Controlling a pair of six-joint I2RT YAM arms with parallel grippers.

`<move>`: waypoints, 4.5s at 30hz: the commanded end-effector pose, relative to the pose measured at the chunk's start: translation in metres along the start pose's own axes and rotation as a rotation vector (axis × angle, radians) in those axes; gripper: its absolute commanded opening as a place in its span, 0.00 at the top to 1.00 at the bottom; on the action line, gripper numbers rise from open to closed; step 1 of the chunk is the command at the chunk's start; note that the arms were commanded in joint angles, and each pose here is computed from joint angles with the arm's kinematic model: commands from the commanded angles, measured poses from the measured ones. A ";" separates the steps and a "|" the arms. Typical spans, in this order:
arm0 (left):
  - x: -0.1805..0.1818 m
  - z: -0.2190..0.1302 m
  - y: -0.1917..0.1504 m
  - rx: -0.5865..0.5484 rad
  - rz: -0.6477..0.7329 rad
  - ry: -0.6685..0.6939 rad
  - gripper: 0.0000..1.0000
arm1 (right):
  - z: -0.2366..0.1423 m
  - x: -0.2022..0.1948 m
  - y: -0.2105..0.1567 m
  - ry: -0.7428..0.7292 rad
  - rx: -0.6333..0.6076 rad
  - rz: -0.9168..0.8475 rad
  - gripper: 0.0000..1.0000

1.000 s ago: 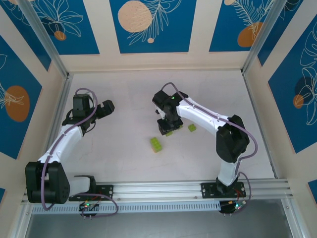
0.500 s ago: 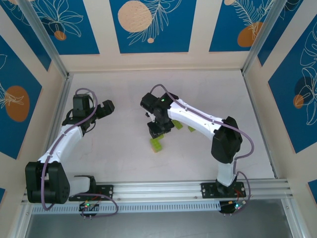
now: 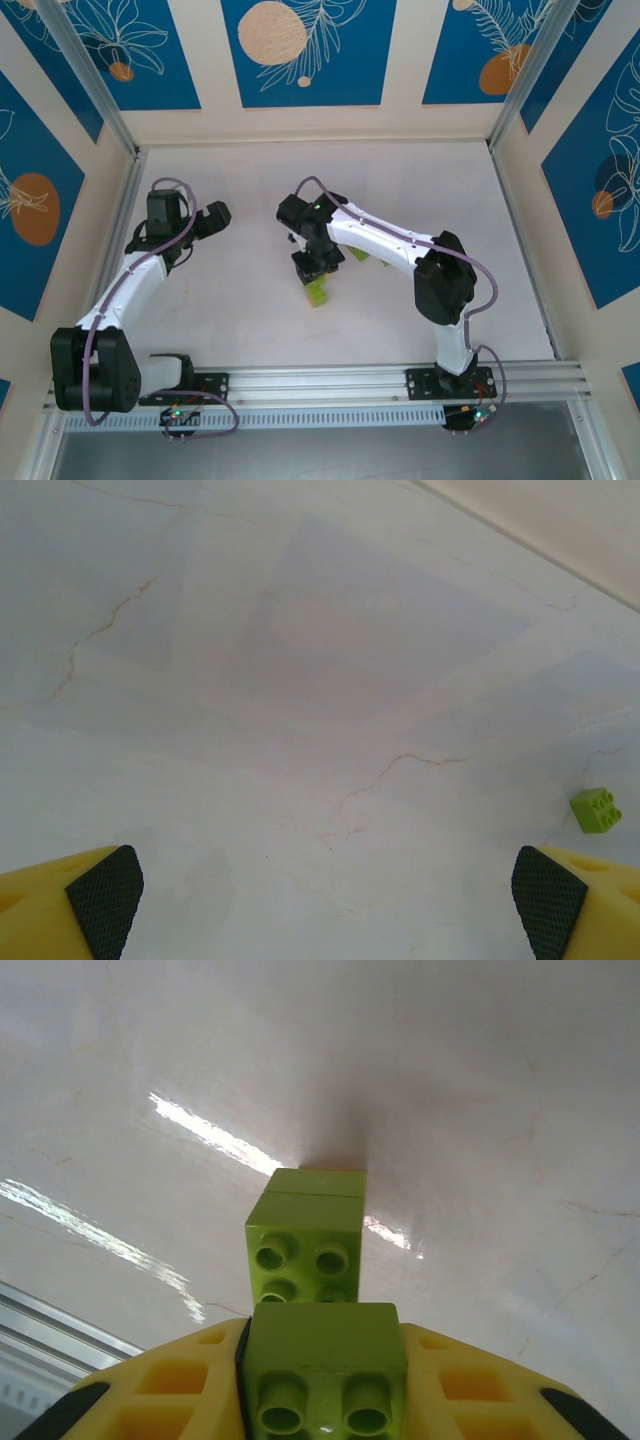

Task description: Assemble a carrot with lego

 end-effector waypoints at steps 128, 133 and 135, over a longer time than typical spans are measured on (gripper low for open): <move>-0.001 -0.008 0.013 -0.045 0.009 -0.007 0.03 | 0.014 0.036 0.051 -0.070 0.009 -0.440 0.66; -0.001 -0.008 0.013 -0.045 0.009 -0.011 0.03 | 0.021 0.035 0.050 -0.080 0.030 -0.439 0.65; -0.001 -0.007 0.013 -0.046 0.009 -0.010 0.03 | 0.021 0.034 0.050 -0.081 0.032 -0.437 0.63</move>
Point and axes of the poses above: each hand's point on the last joint's axis, 136 mm out from that joint toward the fingers, its own z axis out along the fingers, its own x axis along the line the jaws close on, y = z × x, the point moved 3 cm from there along -z, back along the fingers, and after that the axes turned 15 degrees about z, right-handed, at the moved point
